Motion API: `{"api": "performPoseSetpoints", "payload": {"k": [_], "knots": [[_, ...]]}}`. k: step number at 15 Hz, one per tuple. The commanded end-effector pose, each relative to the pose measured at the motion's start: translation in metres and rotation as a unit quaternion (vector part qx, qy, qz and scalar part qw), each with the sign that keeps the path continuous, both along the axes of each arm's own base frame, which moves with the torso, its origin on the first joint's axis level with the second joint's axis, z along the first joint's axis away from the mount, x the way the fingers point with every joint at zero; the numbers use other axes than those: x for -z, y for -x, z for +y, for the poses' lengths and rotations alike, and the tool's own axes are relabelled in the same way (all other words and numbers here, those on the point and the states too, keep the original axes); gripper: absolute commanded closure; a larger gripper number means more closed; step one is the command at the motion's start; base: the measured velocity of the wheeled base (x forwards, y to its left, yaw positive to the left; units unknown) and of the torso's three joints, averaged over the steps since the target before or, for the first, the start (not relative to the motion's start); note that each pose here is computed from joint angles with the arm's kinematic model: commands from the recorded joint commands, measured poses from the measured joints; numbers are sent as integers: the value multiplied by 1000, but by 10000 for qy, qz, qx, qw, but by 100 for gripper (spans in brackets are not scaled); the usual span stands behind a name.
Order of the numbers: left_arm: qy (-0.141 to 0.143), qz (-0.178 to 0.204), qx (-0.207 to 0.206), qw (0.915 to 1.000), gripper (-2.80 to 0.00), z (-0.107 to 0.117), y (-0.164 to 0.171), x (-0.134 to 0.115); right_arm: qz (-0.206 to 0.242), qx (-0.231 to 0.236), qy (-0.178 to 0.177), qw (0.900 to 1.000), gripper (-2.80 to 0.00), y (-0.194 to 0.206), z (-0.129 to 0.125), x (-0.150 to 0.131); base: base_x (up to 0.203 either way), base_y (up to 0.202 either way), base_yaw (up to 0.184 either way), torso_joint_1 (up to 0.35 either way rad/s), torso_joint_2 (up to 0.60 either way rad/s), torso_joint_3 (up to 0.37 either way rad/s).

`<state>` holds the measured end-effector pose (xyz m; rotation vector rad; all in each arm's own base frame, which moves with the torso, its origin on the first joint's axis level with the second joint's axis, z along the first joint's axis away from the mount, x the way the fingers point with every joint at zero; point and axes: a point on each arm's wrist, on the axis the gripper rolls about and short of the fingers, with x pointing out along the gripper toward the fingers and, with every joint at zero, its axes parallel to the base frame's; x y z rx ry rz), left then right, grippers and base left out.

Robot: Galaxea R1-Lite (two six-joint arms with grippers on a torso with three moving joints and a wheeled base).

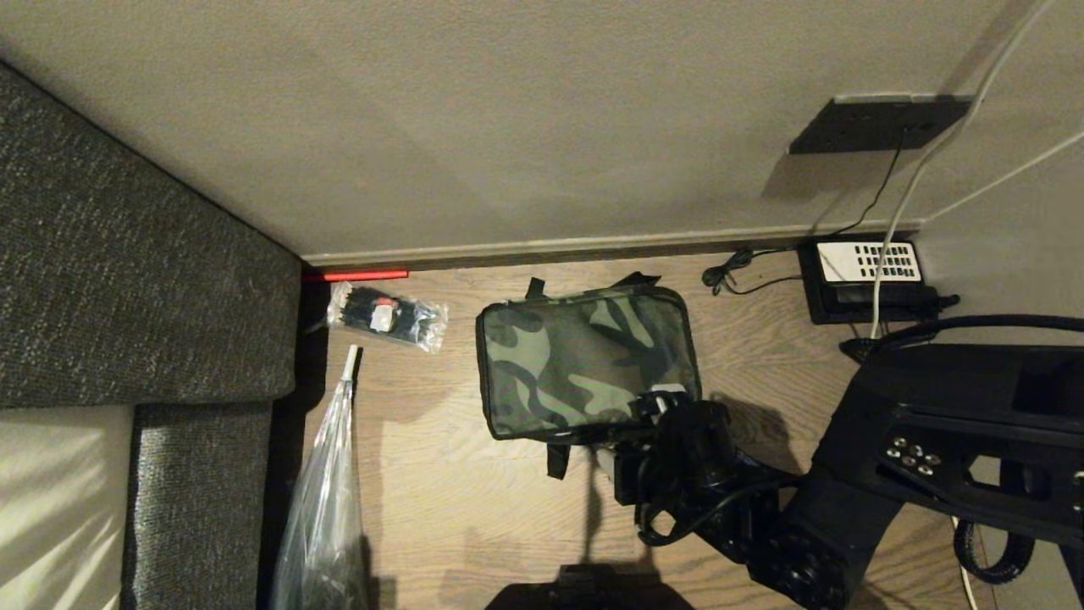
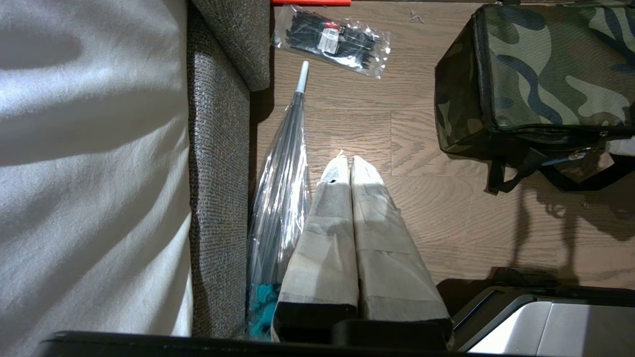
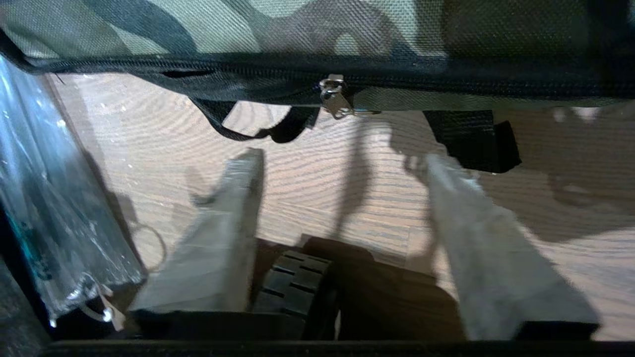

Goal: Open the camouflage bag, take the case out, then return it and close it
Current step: Open the top of the storage box

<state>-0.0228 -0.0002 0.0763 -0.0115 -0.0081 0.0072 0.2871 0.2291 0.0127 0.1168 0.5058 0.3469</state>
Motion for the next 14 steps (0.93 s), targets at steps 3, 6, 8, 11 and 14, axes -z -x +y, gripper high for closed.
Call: {"api": "performPoseSetpoints", "payload": {"k": [3,6,8,11,14], "knots": [[4,7,-2,10000,0,0,0,0,75,28,40,10000,-280,-4,4,20,0,0,0,0,0,0],[4,2,-2,10000,0,0,0,0,59,54,-8,10000,-280,-11,9,33,0,0,0,0,0,0],[4,6,-2,10000,0,0,0,0,-215,67,-225,9995,-280,-19,15,35,0,0,0,0,0,0],[4,2,-2,10000,0,0,0,0,-387,118,-395,9984,-280,-25,17,38,0,0,0,0,0,0],[4,2,-2,10000,0,0,0,0,-344,224,-360,9985,-280,-30,12,45,0,0,0,0,0,0]]}}
